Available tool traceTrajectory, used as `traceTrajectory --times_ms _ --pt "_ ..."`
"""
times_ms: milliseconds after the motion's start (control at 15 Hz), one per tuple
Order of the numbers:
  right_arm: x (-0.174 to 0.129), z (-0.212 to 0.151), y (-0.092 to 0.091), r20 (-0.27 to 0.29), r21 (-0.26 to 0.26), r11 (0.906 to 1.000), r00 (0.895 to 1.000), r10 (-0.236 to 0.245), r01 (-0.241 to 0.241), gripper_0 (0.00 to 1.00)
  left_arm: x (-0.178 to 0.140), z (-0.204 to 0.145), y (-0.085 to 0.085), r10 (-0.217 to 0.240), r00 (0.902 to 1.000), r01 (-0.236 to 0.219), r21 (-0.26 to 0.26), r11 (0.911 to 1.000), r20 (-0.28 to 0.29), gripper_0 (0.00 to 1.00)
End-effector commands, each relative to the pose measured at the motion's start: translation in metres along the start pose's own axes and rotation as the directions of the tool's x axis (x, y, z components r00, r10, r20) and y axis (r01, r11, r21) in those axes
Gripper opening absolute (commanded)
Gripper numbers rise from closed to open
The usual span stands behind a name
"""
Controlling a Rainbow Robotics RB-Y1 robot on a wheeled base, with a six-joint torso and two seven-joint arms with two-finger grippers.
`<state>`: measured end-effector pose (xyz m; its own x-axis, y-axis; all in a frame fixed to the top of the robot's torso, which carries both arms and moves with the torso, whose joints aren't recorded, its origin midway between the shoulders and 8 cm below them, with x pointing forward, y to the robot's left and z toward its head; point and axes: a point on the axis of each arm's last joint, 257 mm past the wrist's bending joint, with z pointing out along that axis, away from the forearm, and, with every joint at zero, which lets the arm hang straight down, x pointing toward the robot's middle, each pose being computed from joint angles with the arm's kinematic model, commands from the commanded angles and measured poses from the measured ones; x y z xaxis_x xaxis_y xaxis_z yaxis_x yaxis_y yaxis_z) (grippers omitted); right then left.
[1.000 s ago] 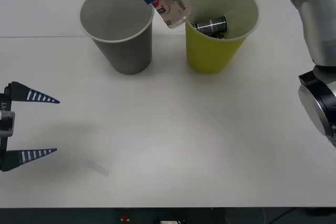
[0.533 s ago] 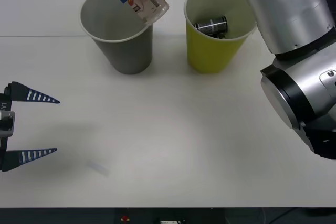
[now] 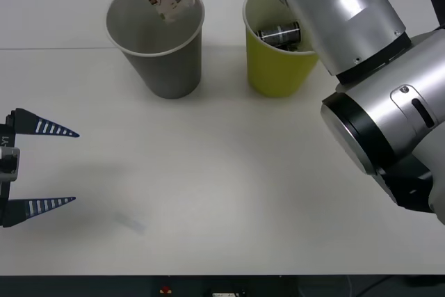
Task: Put the can into the green bin and the plastic bottle into the gray bin
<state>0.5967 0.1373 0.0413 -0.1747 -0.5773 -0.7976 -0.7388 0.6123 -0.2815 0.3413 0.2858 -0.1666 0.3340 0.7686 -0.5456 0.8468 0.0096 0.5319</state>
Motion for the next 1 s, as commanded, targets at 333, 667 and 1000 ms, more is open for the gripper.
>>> traceTrajectory --times_ms 333,667,1000 --pt "-0.004 0.009 0.005 0.027 -0.008 0.9999 1.000 -0.008 0.009 0.89 0.000 0.000 0.000 0.000 1.0000 0.000 0.000 1.0000 0.000 1.00" --pt "-0.007 0.007 0.003 0.041 -0.009 0.9992 0.998 -0.039 0.040 1.00 0.000 0.000 0.000 0.000 1.0000 0.000 0.000 1.0000 0.000 1.00" --pt "-0.009 -0.017 -0.018 0.040 -0.017 0.9997 0.999 -0.014 0.015 1.00 0.000 0.000 0.000 0.000 1.0000 0.000 0.000 1.0000 0.000 1.00"
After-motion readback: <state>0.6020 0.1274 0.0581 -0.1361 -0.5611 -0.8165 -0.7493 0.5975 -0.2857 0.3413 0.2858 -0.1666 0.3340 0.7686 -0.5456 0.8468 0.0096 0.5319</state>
